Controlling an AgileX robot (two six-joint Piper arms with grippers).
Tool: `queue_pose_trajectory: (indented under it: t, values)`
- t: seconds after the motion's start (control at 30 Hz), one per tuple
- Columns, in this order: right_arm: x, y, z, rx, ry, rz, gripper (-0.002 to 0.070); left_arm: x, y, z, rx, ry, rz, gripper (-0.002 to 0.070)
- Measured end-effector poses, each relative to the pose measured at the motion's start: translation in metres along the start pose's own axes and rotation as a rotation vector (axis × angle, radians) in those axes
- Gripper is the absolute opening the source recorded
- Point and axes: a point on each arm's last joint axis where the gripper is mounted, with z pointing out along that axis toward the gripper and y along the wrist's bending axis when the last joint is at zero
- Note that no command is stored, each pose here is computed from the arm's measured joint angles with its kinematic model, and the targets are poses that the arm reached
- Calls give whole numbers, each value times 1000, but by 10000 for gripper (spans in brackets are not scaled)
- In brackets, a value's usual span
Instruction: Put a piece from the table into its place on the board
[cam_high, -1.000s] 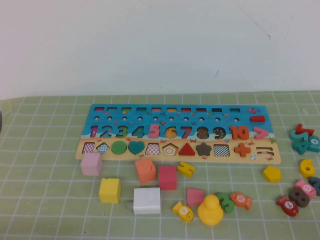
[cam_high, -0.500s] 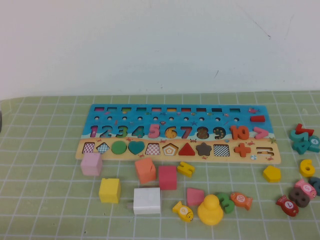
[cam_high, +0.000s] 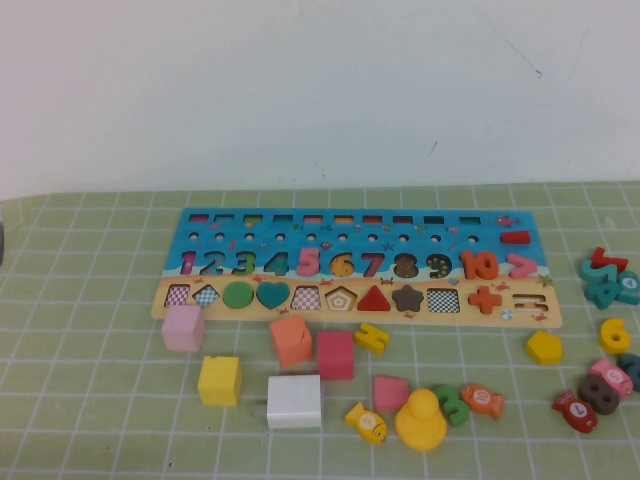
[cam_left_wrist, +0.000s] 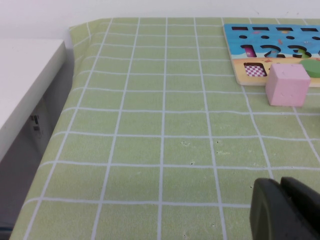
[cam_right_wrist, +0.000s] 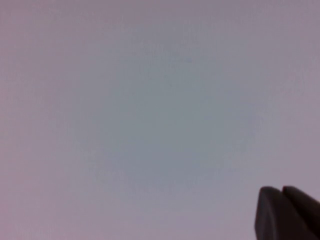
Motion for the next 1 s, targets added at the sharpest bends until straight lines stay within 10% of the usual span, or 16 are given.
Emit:
queue_pose_trajectory:
  t: [0.53,1.0]
  values:
    - [-70,22,73,-140,581,-30,-1,0,0,0,0,0,0,-2]
    - [39,33,177,-332,1567,-51,-1,0,0,0,0,0,0,-2]
